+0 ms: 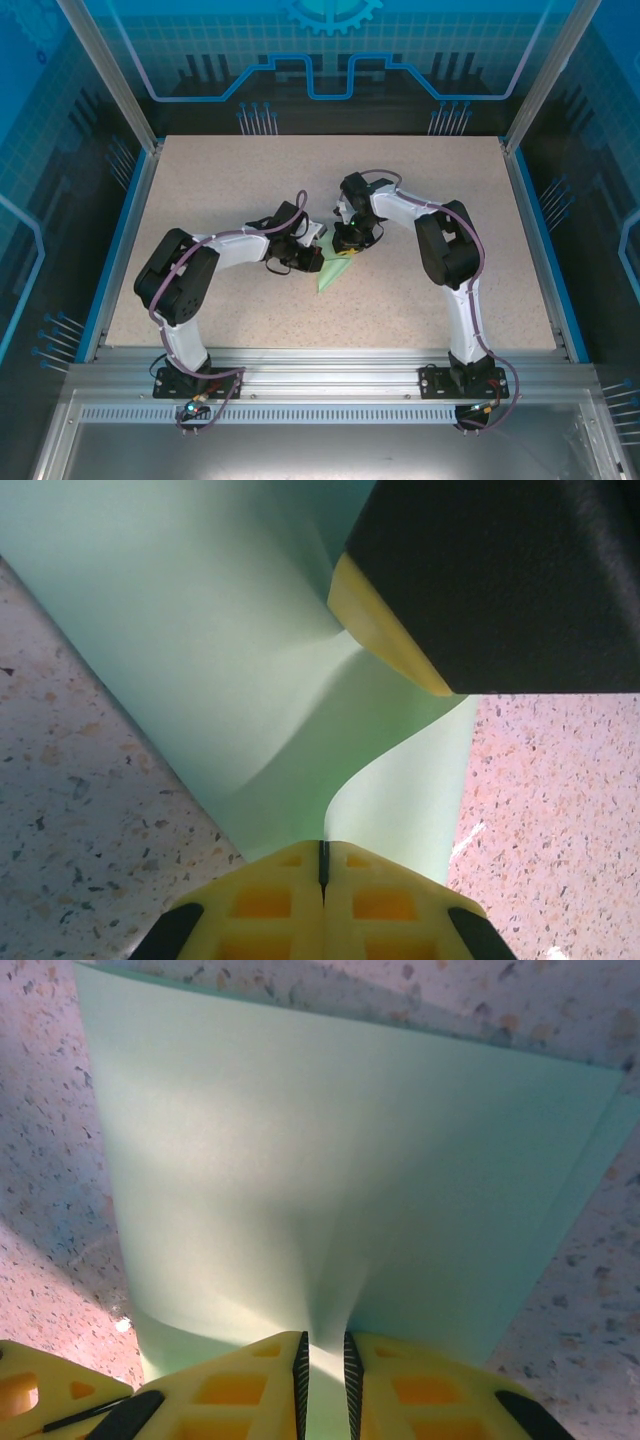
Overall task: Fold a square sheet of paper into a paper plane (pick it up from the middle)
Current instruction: Third fold the triangle at the center of the table.
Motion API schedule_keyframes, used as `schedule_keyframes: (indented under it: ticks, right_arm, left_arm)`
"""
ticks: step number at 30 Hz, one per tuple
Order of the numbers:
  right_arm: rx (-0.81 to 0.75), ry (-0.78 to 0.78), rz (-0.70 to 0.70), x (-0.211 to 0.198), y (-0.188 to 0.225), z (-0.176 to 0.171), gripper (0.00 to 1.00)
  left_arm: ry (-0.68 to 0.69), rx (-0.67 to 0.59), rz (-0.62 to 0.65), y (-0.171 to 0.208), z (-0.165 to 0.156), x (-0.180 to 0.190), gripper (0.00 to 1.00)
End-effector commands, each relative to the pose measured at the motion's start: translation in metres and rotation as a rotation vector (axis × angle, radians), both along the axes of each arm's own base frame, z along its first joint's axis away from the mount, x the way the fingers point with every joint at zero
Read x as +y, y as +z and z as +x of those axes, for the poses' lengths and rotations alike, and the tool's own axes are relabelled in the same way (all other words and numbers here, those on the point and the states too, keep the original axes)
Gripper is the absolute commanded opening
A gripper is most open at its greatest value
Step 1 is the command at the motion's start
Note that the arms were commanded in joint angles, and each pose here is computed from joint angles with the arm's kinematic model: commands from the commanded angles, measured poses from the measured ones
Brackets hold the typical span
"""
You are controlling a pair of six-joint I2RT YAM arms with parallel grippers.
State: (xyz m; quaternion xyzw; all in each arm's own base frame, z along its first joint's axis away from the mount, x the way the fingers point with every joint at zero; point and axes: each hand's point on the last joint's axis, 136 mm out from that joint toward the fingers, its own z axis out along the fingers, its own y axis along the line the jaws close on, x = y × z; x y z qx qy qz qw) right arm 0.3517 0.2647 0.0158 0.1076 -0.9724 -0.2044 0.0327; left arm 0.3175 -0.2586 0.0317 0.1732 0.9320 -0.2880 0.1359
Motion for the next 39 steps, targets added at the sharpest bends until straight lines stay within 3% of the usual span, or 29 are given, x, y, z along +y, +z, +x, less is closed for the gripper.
schedule_keyframes:
  ticks: [1,25,39]
  right_arm:
    - [0.029,-0.001,-0.005,0.001,-0.005,-0.003,0.20]
    - [0.042,-0.030,0.004,-0.002,-0.007,-0.008,0.22]
    - [-0.017,-0.158,0.195,-0.010,0.034,0.007,0.24]
  left_arm:
    - [0.013,0.029,0.002,-0.003,-0.005,0.006,0.01]
    - [0.022,0.031,0.009,-0.014,-0.004,0.007,0.05]
    - [-0.002,0.027,0.018,-0.018,-0.004,0.007,0.04]
